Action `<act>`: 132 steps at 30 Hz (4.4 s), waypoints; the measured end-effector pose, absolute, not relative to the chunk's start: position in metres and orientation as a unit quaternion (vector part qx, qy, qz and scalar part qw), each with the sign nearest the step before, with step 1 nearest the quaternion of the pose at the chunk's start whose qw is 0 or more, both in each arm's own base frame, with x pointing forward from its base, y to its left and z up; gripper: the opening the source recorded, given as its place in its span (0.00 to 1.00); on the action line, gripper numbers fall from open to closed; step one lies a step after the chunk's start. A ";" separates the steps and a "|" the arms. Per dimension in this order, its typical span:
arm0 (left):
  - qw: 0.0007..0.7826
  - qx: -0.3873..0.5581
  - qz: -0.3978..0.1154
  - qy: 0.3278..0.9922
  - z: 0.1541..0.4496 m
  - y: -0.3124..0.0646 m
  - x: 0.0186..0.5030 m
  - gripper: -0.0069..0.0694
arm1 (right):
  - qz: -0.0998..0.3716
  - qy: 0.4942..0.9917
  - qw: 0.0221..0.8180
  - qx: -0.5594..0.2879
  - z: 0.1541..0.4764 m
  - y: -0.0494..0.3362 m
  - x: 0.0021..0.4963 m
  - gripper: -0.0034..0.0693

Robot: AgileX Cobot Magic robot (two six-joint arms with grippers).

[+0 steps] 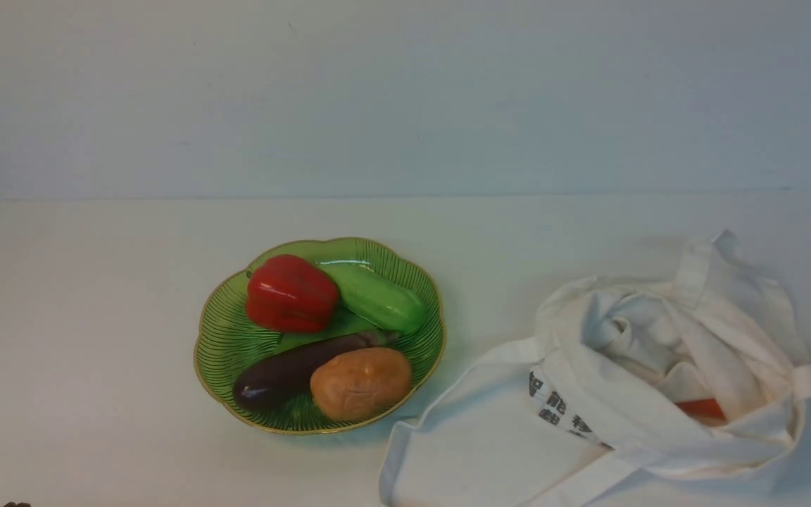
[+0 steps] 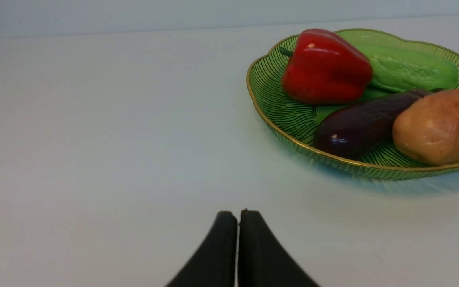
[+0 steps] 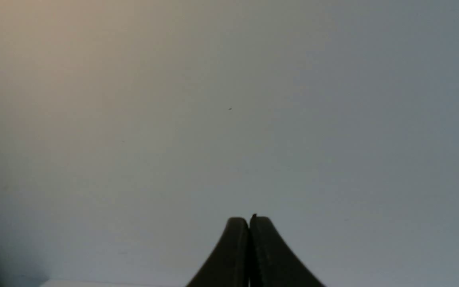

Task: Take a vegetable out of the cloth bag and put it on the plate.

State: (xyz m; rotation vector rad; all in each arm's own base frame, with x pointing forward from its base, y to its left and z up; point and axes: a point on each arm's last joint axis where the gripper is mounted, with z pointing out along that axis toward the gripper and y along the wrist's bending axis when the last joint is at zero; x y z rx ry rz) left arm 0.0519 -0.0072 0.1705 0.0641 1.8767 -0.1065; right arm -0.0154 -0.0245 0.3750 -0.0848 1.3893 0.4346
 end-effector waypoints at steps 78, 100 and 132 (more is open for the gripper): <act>0.589 0.028 -0.046 0.806 0.171 -0.007 0.052 0.08 | -0.040 0.776 0.630 -0.006 0.181 -0.003 0.055 0.03; 0.589 0.028 -0.046 0.806 0.171 -0.007 0.052 0.08 | -0.040 0.776 0.630 -0.006 0.181 -0.003 0.055 0.03; 0.589 0.028 -0.046 0.806 0.171 -0.007 0.052 0.08 | -0.040 0.776 0.630 -0.006 0.181 -0.003 0.055 0.03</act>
